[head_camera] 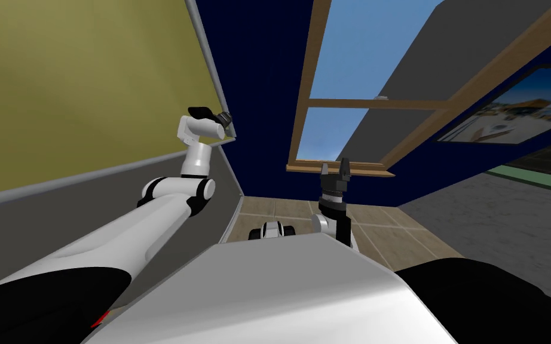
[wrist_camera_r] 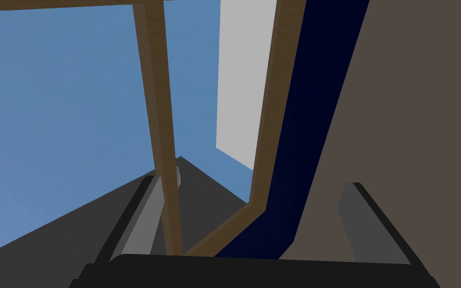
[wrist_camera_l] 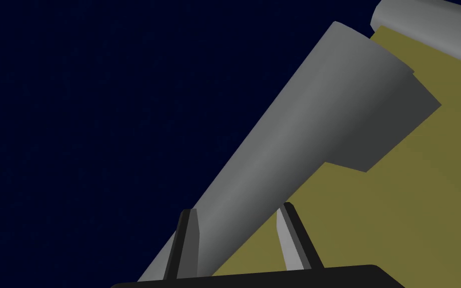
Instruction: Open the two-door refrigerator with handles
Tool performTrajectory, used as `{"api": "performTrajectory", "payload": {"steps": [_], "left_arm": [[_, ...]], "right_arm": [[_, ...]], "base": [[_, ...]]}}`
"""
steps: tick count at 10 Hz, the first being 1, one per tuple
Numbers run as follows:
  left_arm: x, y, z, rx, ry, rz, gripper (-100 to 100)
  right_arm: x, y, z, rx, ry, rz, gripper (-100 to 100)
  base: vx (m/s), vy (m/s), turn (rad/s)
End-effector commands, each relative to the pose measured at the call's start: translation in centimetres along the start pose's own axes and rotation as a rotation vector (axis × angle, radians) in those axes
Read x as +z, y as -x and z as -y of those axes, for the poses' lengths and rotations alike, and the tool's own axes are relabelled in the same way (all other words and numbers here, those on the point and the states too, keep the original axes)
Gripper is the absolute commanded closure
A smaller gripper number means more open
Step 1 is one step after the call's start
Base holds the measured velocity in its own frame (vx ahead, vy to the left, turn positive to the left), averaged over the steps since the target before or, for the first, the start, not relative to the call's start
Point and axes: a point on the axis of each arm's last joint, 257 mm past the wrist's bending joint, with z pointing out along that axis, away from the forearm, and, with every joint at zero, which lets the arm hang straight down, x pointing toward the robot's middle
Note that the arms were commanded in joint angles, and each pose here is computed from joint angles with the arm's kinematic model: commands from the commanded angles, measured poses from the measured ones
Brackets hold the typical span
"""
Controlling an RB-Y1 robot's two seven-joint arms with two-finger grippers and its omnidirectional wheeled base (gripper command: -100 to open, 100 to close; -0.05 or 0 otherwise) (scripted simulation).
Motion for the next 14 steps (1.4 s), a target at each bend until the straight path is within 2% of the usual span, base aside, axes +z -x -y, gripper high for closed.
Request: {"api": "performTrajectory", "payload": {"steps": [1,2,6,11,12,13,14], "left_arm": [[0.0,-1.6,2.5,0.0,-0.031,-0.022,100],[-0.1,-3.2,4.0,-0.004,-0.054,-0.047,100],[-1.2,-6.7,9.7,-0.023,-0.156,-0.108,100],[-3.5,-10.8,16.9,-0.047,-0.286,-0.187,100],[-3.1,-10.3,15.8,-0.04,-0.264,-0.177,100],[-4.3,-12.5,18.5,-0.048,-0.313,-0.22,100],[-4.3,-12.5,18.5,-0.048,-0.313,-0.22,100]], "right_arm": [[0.0,0.0,0.0,0.0,0.0,0.0,0],[0.0,0.0,0.0,0.0,0.0,0.0,0],[0.0,0.0,0.0,0.0,0.0,0.0,0],[0.0,0.0,0.0,0.0,0.0,0.0,0],[0.0,0.0,0.0,0.0,0.0,0.0,0],[0.0,0.0,0.0,0.0,0.0,0.0,0],[0.0,0.0,0.0,0.0,0.0,0.0,0]], "base": [[-0.099,-0.027,-0.013],[-0.124,0.009,-0.059],[-0.263,0.011,-0.126],[-0.305,0.02,-0.124],[-0.172,-0.008,-0.056],[-0.194,0.034,-0.084],[-0.243,0.077,-0.124]]}}
